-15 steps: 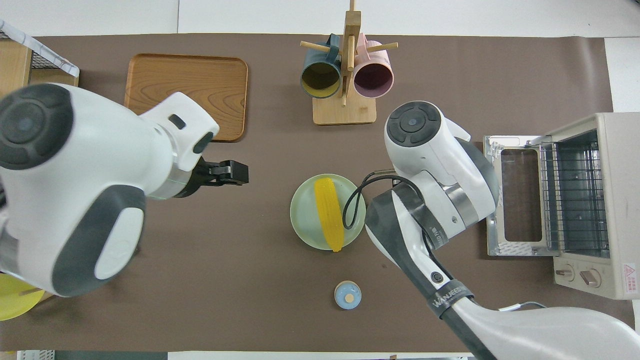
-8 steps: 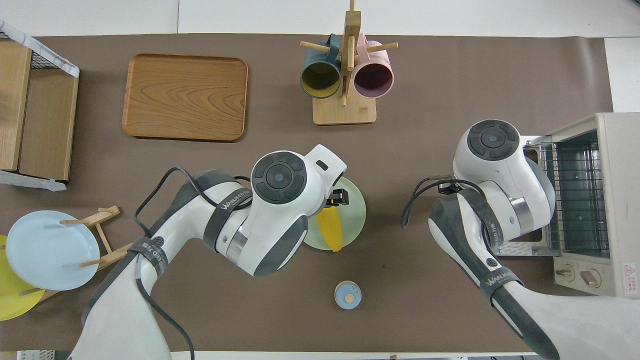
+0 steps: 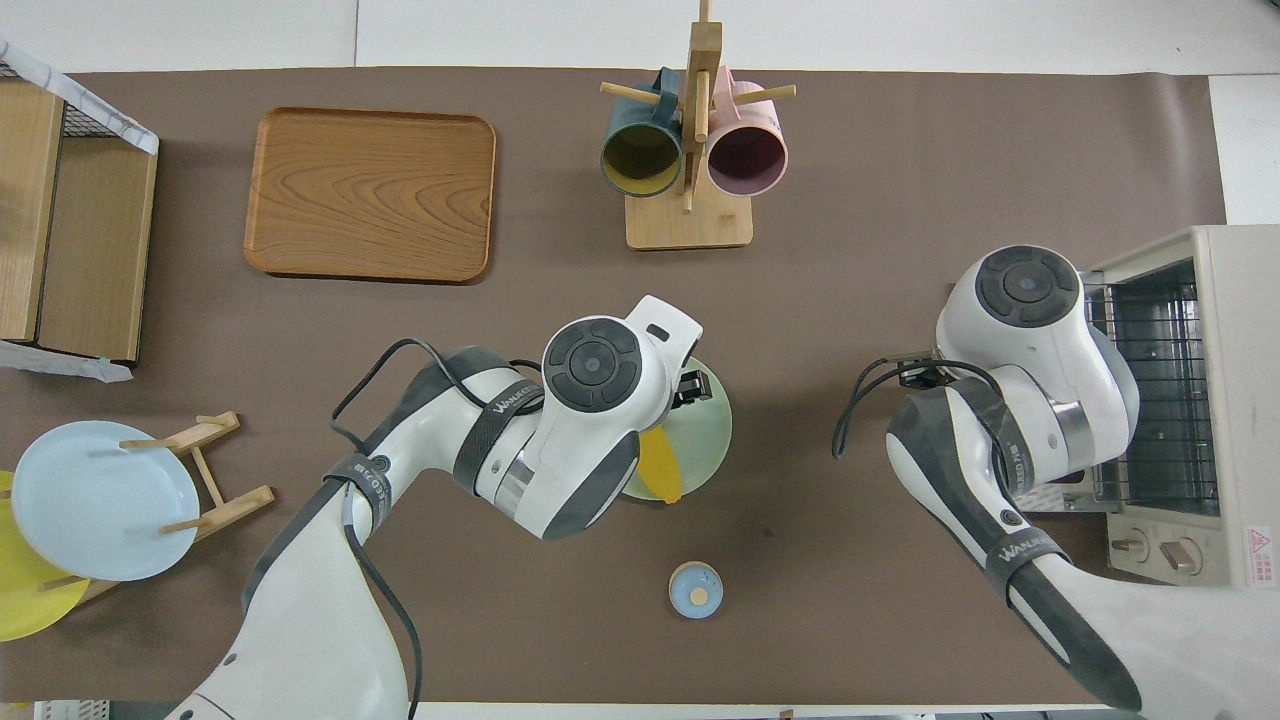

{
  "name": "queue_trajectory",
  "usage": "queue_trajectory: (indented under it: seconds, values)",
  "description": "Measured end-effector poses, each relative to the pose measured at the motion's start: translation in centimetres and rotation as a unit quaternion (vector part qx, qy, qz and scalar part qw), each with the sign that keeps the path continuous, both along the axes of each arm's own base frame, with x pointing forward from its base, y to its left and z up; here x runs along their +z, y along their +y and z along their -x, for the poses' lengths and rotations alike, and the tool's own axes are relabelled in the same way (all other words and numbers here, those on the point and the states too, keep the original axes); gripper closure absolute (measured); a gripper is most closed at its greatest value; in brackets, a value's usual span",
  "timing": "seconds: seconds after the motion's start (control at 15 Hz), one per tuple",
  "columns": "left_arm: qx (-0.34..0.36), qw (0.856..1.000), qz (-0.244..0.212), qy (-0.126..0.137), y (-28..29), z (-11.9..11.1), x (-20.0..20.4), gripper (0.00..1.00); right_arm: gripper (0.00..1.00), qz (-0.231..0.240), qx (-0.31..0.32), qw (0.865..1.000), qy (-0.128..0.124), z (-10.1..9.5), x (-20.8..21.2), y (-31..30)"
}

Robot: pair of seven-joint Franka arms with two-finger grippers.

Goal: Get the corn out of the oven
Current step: 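Grasp the yellow corn with the left gripper while the right gripper withdraws, then lift the yellow corn with the left gripper toward the wooden tray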

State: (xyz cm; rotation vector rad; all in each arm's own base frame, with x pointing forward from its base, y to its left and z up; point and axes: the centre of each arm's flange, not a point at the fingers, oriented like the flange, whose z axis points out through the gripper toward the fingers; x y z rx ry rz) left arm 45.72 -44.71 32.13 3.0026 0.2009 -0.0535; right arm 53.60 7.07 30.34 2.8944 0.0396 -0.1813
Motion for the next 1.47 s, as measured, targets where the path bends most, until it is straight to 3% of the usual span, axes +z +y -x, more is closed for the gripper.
queue_trajectory:
  seconds: [0.73, 1.0, 1.27, 1.47]
  values:
    - [0.004, 1.0, -0.011, 0.004, 0.5, -0.2, -1.4, 0.03, 0.99, 0.041, 0.074, 0.996, 0.008, 0.3, -0.6, -0.7]
    - [0.005, 1.0, -0.011, 0.003, 0.5, -0.2, -1.3, 0.48, 0.99, 0.071, 0.107, 0.991, 0.028, 0.2, 1.2, 0.4]
    - [0.011, 1.0, -0.012, 0.003, 0.9, -0.9, -0.9, 0.49, 0.99, 0.09, 0.129, 0.986, 0.05, -0.3, 7.1, -1.2]
    - [0.038, 0.999, -0.014, 0.006, 3.3, -4.8, 3.5, 0.49, 0.99, 0.093, 0.139, 0.984, 0.061, -0.3, 10.9, -4.1]
